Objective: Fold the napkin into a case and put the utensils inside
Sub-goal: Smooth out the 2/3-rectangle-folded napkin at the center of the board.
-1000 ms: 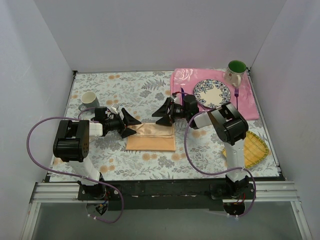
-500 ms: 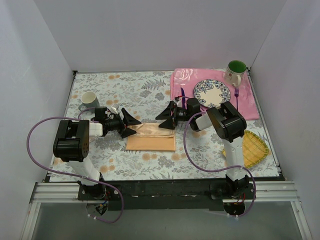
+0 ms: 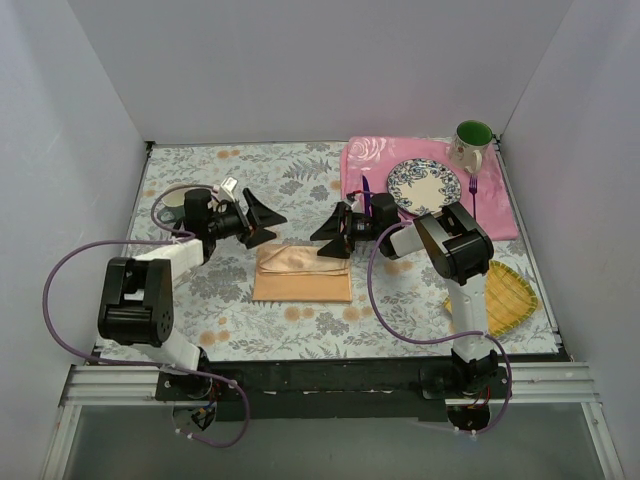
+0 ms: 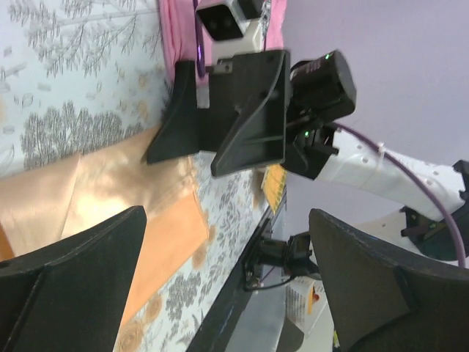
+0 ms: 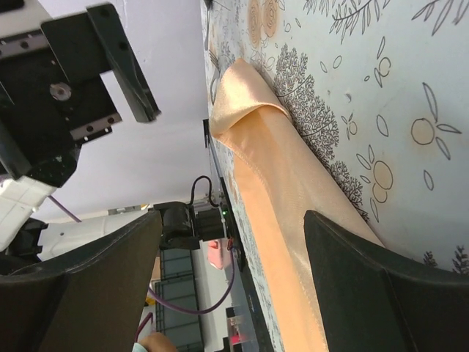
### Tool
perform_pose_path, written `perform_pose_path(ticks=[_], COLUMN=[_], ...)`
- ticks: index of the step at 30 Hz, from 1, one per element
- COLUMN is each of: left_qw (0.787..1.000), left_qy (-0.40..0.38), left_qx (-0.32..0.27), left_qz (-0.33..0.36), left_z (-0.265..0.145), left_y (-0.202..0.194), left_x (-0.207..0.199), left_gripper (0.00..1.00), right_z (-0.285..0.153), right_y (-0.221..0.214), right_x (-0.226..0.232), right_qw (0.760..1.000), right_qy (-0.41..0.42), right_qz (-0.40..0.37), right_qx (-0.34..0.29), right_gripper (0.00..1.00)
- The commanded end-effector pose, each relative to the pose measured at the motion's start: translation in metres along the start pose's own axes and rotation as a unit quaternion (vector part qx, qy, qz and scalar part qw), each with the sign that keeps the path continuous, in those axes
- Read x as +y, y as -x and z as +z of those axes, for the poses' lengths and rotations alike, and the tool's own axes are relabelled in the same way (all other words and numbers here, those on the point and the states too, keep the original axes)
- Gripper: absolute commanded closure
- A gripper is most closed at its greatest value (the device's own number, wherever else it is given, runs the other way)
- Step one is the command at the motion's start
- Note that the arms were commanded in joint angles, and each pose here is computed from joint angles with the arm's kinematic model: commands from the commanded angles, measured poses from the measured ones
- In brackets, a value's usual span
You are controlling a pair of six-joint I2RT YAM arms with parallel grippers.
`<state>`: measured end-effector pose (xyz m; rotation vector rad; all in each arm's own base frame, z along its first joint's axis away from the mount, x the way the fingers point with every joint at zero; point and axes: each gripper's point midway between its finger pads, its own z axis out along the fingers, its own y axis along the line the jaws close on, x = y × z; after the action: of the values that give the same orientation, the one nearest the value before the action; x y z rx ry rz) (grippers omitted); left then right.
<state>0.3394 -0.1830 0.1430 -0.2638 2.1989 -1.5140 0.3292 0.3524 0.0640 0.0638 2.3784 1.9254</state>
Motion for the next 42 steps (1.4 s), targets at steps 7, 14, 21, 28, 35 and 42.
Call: perform_pose_path(ticks=[7, 14, 21, 28, 35, 42], left_qw=[0.998, 0.988, 0.983, 0.979, 0.978, 0.998], left_qy=[0.025, 0.102, 0.128, 0.140, 0.138, 0.031], left_qx=[0.014, 0.021, 0.017, 0.008, 0.009, 0.016], left_qz=[-0.053, -0.110, -0.127, -0.147, -0.158, -0.050], left_z=[0.032, 0.024, 0.011, -0.004, -0.007, -0.002], left_y=[0.000, -0.032, -0.032, -0.033, -0.040, -0.006], left_x=[0.046, 0.109, 0.141, 0.159, 0.162, 0.074], left_gripper=[0.08, 0.08, 0.09, 0.09, 0.09, 0.09], right_z=[-0.001, 0.000, -0.001, -0.005, -0.006, 0.010], right_y=[0.006, 0.005, 0.006, 0.003, -0.002, -0.002], right_x=[-0.044, -0.048, -0.050, -0.059, -0.065, 0.005], right_qw=[0.998, 0.998, 0.998, 0.997, 0.997, 0.997], right_qy=[-0.058, -0.061, -0.064, -0.072, -0.076, 0.002], right_qz=[0.012, 0.017, 0.015, 0.014, 0.001, -0.074], right_qx=[-0.023, -0.023, -0.023, -0.017, -0.004, 0.024], right_gripper=[0.13, 0.13, 0.13, 0.13, 0.13, 0.14])
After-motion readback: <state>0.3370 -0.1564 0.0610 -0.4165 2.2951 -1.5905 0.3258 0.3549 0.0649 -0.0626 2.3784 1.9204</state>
